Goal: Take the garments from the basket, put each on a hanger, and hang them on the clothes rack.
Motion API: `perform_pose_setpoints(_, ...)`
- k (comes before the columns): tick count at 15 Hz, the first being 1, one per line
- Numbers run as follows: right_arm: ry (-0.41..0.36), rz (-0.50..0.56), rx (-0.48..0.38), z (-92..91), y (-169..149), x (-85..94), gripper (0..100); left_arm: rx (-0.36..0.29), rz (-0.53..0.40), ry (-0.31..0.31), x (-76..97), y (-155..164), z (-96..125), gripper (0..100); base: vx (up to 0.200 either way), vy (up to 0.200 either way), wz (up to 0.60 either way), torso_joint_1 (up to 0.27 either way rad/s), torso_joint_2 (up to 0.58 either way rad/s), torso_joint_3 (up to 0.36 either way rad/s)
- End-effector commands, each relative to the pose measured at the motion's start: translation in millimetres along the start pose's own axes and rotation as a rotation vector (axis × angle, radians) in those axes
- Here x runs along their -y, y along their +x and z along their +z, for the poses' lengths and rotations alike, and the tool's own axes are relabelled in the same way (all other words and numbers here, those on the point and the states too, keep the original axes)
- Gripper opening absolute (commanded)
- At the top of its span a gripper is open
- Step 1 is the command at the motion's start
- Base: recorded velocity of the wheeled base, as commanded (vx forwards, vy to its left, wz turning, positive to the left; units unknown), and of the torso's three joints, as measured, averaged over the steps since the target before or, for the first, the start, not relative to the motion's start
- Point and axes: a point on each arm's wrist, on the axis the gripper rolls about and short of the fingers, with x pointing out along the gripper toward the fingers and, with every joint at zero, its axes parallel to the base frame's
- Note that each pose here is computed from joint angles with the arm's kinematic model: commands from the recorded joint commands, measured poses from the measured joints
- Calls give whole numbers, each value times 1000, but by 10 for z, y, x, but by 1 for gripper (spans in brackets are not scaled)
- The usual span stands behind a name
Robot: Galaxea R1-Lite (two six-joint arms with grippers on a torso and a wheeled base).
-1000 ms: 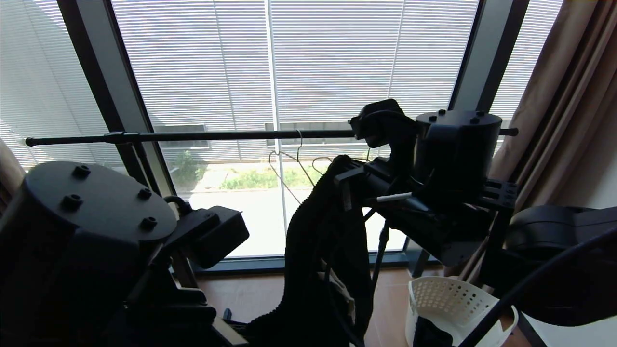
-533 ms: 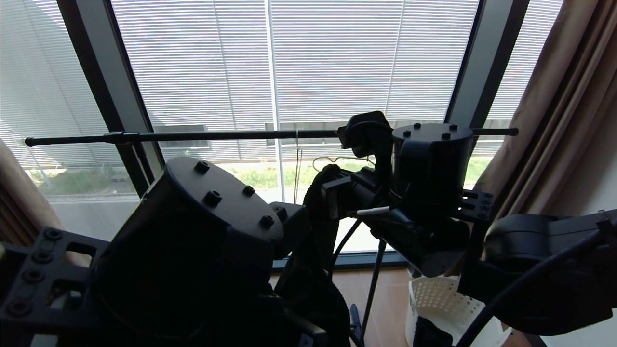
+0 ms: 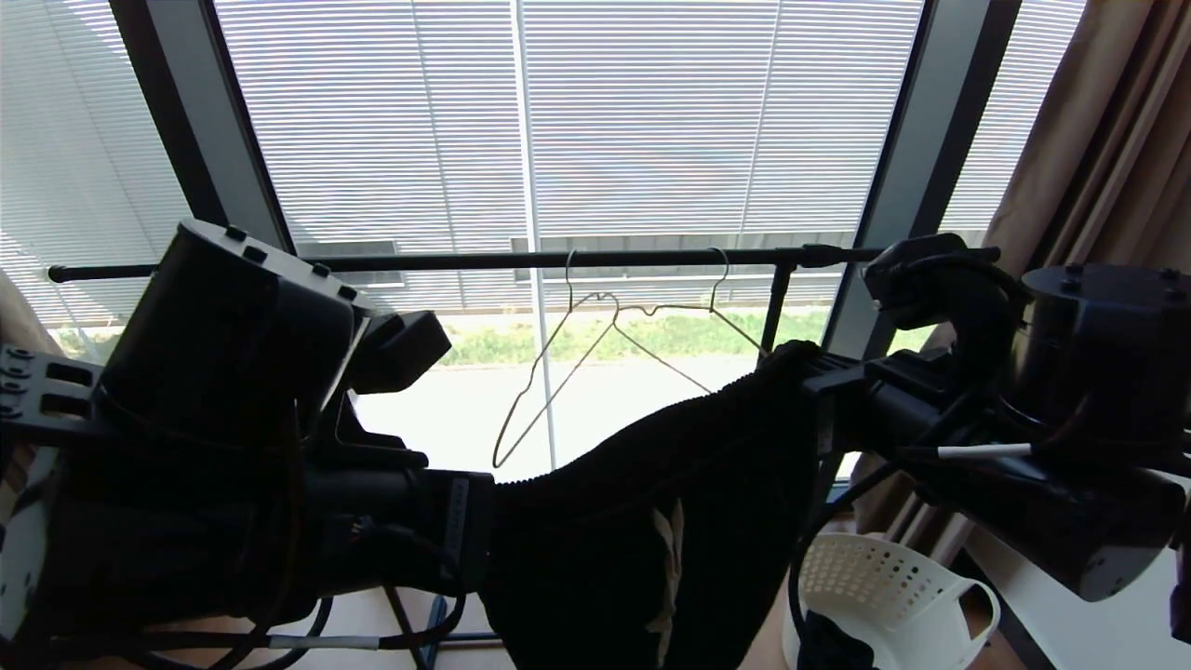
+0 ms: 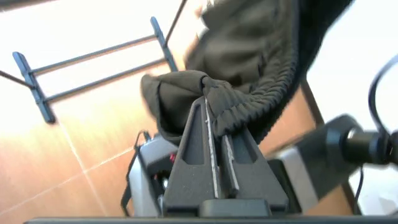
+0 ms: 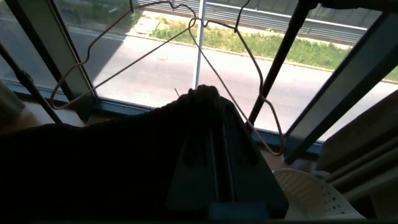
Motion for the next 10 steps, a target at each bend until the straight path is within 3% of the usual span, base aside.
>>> perform_pose_setpoints(1,4,0,7,-88,-310,182,0,51,47,-51,-113,241,245,0,0,0,0,0,0,0)
perform_pose_setpoints(5,-54,48,-66,-392,-495,155,0,120,31,-32,-7,345,584,0,0,0,0,0,0,0)
perform_pose_setpoints(8,-88,50,-122,-582,-516,176,0,165,13,3,49,273,708,0,0,0,0,0,0,0)
perform_pose_setpoints(10,-116,90,-147,-684,-582,128,0,152,10,12,95,277,720,0,0,0,0,0,0,0)
